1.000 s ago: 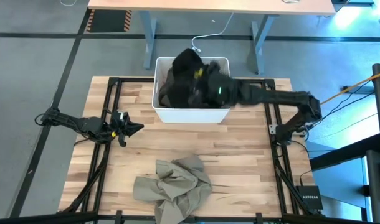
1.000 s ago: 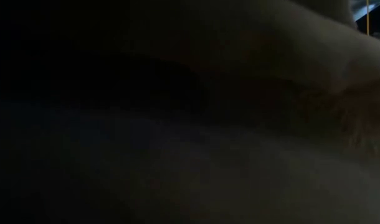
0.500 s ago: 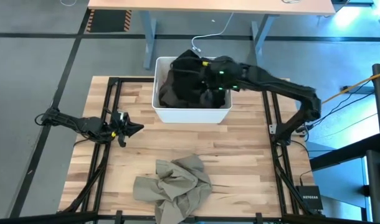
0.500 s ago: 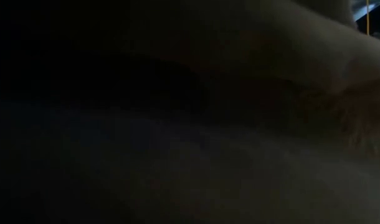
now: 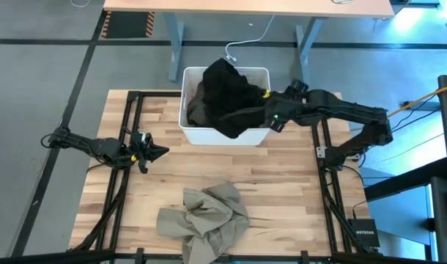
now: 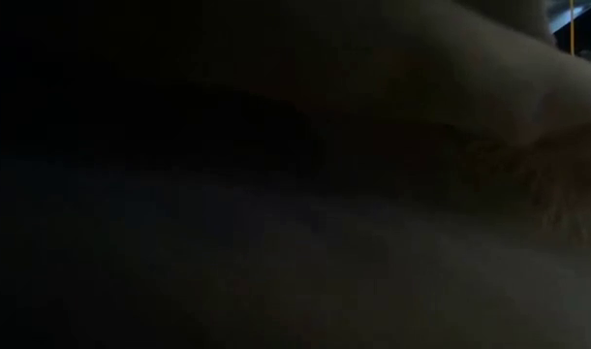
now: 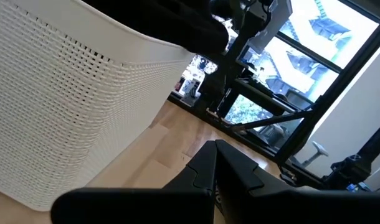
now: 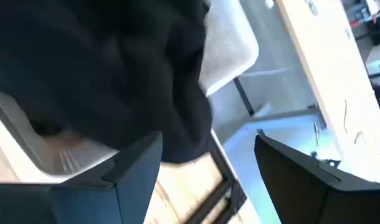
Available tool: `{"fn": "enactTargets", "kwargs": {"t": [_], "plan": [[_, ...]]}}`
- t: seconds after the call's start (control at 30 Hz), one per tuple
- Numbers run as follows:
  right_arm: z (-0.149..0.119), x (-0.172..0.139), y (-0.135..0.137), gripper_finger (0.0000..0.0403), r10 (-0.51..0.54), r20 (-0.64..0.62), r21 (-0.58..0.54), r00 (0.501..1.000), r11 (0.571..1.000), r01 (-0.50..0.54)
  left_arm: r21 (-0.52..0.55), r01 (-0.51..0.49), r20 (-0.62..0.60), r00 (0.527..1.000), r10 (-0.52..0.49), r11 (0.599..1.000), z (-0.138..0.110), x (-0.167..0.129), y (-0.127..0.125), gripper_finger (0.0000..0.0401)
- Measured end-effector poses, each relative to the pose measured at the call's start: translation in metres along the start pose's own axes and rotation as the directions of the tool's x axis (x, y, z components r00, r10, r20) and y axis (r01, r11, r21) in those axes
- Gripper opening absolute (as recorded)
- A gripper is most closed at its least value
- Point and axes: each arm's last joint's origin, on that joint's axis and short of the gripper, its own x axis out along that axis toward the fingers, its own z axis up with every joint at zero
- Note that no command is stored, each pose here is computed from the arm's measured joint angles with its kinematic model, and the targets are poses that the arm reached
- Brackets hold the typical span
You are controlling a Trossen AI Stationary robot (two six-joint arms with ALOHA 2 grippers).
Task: Sort clothes
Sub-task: Put the black shirt into the white laundry bin
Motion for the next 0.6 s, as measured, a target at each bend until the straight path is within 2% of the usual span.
{"fn": "enactTargets", "kwargs": {"t": [0.2, 0.43, 0.53, 0.6], "plan": [[-0.028, 0.036, 0.017, 0.0273, -0.021, -0.058, -0.047, 0.998, 0.999, 0.018, 0.014, 0.0, 0.0, 1.0, 0.0, 1.0, 0.0, 0.0, 0.0, 0.0001], [-0.038, 0.059, 0.019, 0.027, -0.089, -0.1, -0.129, 0.991, 0.989, 0.076, 0.019, 0.0, 0.0, 1.0, 0.0, 1.0, 0.0, 0.0, 0.0, 0.0001], [-0.032, 0.063, 0.02, 0.0251, -0.074, -0.055, -0.153, 0.996, 0.986, 0.065, 0.019, 0.0, 0.0, 1.0, 0.0, 1.0, 0.0, 0.0, 0.0, 0.0001], [-0.028, 0.063, 0.021, 0.0224, -0.077, -0.021, -0.171, 0.997, 0.983, 0.072, 0.019, 0.0, 0.0, 1.0, 0.0, 1.0, 0.0, 0.0, 0.0, 0.0001]]}}
